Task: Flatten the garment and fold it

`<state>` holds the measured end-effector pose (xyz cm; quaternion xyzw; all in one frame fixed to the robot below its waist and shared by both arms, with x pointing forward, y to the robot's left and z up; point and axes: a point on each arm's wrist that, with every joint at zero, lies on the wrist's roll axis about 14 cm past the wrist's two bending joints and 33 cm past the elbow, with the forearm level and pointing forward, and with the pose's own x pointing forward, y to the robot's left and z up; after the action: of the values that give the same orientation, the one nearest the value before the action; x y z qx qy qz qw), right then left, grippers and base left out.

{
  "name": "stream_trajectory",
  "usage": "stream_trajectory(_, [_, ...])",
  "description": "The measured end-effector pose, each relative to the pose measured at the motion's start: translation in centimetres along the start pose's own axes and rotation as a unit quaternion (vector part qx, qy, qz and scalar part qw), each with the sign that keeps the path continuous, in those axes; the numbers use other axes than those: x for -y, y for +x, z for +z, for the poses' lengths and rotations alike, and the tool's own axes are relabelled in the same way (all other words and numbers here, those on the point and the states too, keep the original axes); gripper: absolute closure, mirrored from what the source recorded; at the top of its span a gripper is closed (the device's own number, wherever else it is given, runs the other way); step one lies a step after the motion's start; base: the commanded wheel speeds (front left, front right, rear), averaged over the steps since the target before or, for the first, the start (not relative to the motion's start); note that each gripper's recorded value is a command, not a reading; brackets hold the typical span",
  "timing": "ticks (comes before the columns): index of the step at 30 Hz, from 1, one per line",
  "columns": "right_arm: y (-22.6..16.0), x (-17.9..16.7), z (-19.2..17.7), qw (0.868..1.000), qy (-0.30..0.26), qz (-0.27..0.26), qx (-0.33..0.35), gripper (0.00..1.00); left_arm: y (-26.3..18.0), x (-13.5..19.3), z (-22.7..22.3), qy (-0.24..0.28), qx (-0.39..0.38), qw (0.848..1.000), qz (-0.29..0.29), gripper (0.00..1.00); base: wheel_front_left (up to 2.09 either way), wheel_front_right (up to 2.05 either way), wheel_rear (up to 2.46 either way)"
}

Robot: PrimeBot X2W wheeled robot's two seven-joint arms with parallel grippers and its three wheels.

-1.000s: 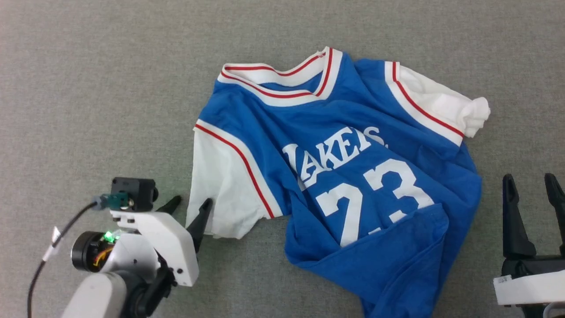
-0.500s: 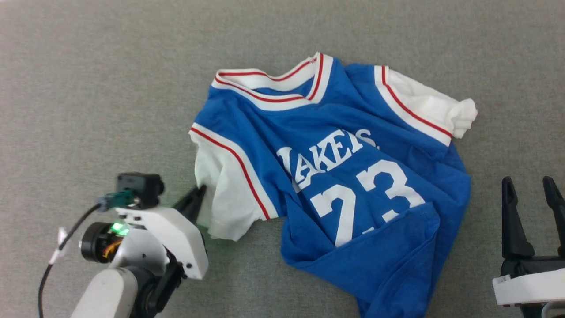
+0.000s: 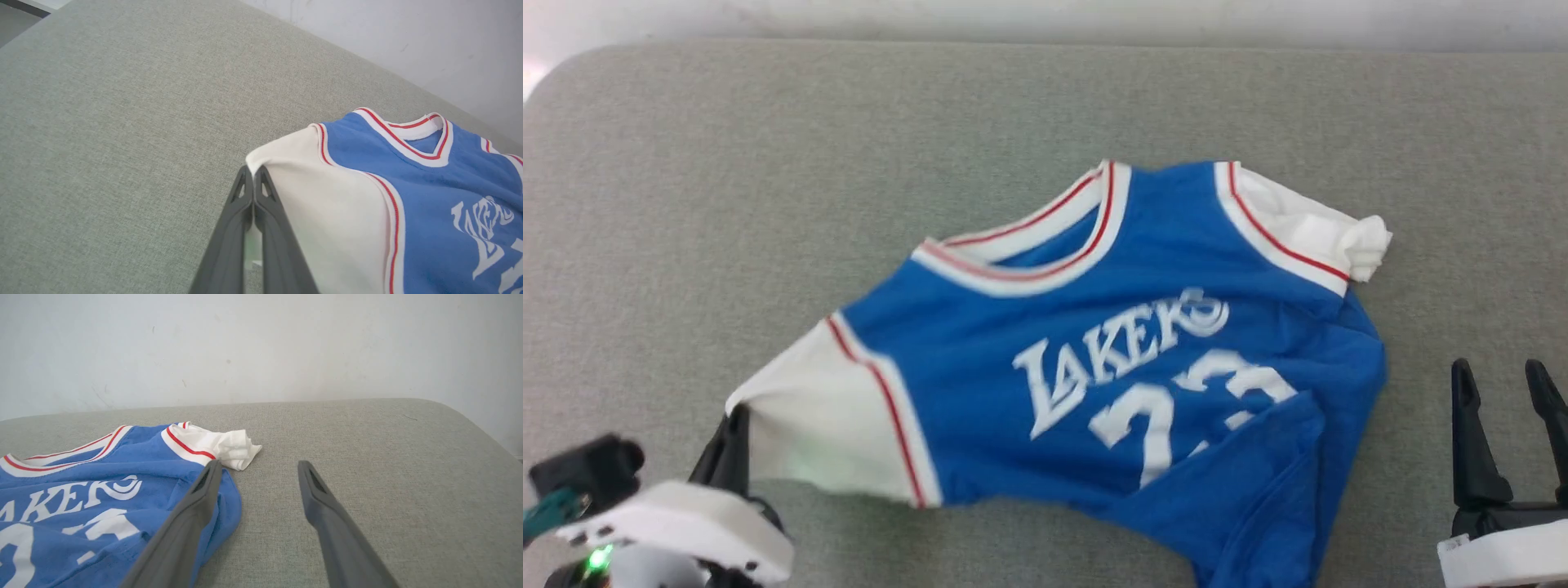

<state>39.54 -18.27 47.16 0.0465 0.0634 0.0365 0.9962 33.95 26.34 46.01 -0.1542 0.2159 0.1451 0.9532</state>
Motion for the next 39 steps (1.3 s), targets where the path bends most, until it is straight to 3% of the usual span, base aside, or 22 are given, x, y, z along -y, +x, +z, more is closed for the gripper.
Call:
stream_trajectory(5, [1.5,-1.4,1.1,1.000,-0.009,0.021,0.003,0.00,-0.5,-0.9,0.2,-0.015,0.009,1.000,0.013,1.00,0.00,0.00,0.00])
stream_trajectory(11, [7.2,-4.7,5.7,0.997,-0.025,0.062,0.031,0.00,0.7,-0.7,0.5,-0.014,0.012,1.000,0.013,1.00,0.00,0.00,0.00])
stream_trajectory(14, [10.4,-5.6,5.8,0.997,-0.032,0.070,-0.017,0.00,1.8,-0.2,0.5,-0.009,0.009,1.000,0.005,1.00,0.00,0.00,0.00])
stream_trajectory(16, [12.2,-5.5,4.3,0.993,-0.054,0.069,-0.083,0.00,2.7,0.4,0.4,-0.007,0.007,1.000,-0.003,1.00,0.00,0.00,0.00])
stream_trajectory(18, [13.4,-4.8,2.1,0.984,-0.067,0.059,-0.157,0.00,3.5,0.9,0.2,-0.009,0.004,1.000,-0.010,1.00,0.00,0.00,0.00])
stream_trajectory(22, [13.8,-3.6,-2.9,0.949,-0.085,0.046,-0.301,0.00,4.5,1.4,-0.6,-0.011,-0.005,1.000,-0.017,1.00,0.00,0.00,0.00])
stream_trajectory(29, [13.0,-3.2,-7.6,0.905,-0.088,0.042,-0.414,0.00,4.7,0.3,-2.0,-0.014,-0.023,1.000,0.002,1.00,0.00,0.00,0.00])
stream_trajectory(34, [12.7,-3.3,-8.6,0.892,-0.082,0.043,-0.443,0.00,4.7,-0.3,-2.6,-0.015,-0.032,0.999,0.011,1.00,0.00,0.00,0.00])
stream_trajectory(36, [12.7,-3.3,-8.6,0.892,-0.070,0.040,-0.445,0.53,4.8,-0.4,-2.7,-0.015,-0.034,0.999,0.012,1.00,0.00,0.00,0.00])
stream_trajectory(37, [12.7,-3.3,-8.6,0.893,-0.065,0.040,-0.444,0.66,4.8,-0.3,-2.7,-0.016,-0.035,0.999,0.011,1.00,0.00,0.00,0.00])
stream_trajectory(38, [12.7,-3.5,-8.6,0.894,-0.062,0.041,-0.441,1.00,4.9,-0.2,-2.7,-0.017,-0.035,0.999,0.009,1.00,0.00,0.00,0.00])
stream_trajectory(39, [12.8,-3.7,-8.3,0.898,-0.059,0.042,-0.435,1.00,5.0,-0.1,-2.6,-0.017,-0.034,0.999,0.005,1.00,0.00,0.00,0.00])
